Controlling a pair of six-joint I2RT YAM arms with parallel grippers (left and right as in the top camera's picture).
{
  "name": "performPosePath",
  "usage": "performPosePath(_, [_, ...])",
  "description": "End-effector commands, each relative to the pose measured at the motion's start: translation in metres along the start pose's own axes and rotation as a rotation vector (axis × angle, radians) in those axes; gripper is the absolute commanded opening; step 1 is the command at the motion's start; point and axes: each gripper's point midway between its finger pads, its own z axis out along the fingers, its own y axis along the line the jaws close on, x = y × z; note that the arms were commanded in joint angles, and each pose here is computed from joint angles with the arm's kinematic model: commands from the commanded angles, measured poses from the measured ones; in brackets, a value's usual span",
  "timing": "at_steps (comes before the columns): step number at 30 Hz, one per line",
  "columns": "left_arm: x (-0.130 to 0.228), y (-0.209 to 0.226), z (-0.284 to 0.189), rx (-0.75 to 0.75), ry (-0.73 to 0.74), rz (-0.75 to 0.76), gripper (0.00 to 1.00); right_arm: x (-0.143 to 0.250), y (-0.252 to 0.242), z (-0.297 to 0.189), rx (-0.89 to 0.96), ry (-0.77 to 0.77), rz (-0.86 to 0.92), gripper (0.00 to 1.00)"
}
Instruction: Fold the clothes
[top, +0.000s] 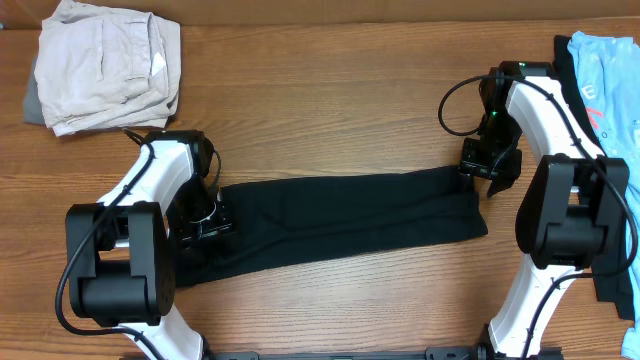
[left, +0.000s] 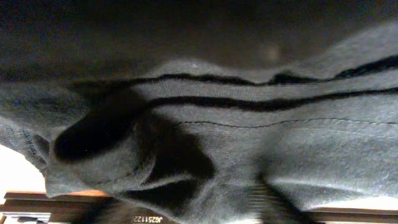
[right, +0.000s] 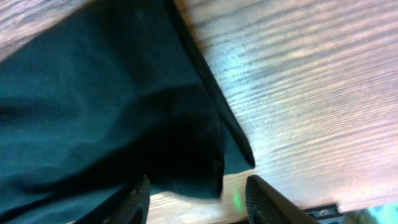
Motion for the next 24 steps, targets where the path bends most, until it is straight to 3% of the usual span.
performPosePath(1, [0.0, 0.0, -0.004, 0.012, -0.018, -0.016, 0.8, -0.003, -0.005, -0.009, 0.005, -0.048, 0.011, 0.54])
performPosePath(5, [-0.008, -0.005, -0.024, 0.023, -0.056, -0.011, 0.77, -0.006, -0.005, -0.015, 0.003, -0.067, 0.012, 0.57])
performPosePath(8, [-0.016, -0.009, -0.051, 0.031, -0.108, -0.004, 0.81, -0.012, -0.009, -0.028, 0.011, -0.099, 0.02, 0.77])
performPosePath(11, [-0.023, -0.014, -0.077, 0.043, -0.164, 0.002, 0.96, -0.02, -0.014, -0.044, -0.008, -0.143, 0.04, 0.96])
performPosePath(15, [-0.033, -0.02, -0.093, 0.069, -0.223, 0.012, 1.0, -0.026, -0.022, -0.051, -0.036, -0.162, 0.069, 1.0])
performPosePath(17, [-0.036, -0.024, -0.093, 0.09, -0.232, 0.017, 0.99, -0.023, -0.015, -0.05, -0.101, -0.138, 0.069, 0.91])
performPosePath(19, [-0.039, -0.03, -0.089, 0.11, -0.235, 0.031, 0.91, -0.019, -0.002, -0.05, -0.179, -0.116, 0.026, 0.64])
performPosePath(21, [-0.039, -0.034, -0.081, 0.115, -0.228, 0.047, 0.68, -0.013, 0.012, -0.05, -0.241, -0.094, -0.035, 0.4])
performPosePath(22, [-0.038, -0.036, -0.075, 0.114, -0.22, 0.054, 0.56, -0.011, 0.017, -0.048, -0.248, -0.085, -0.044, 0.31])
performPosePath(23, [-0.037, -0.037, -0.068, 0.109, -0.212, 0.059, 0.39, -0.009, 0.02, -0.046, -0.248, -0.078, -0.051, 0.22])
performPosePath(24, [-0.036, -0.039, -0.06, 0.104, -0.205, 0.068, 0.29, -0.007, 0.024, -0.042, -0.242, -0.072, -0.062, 0.16])
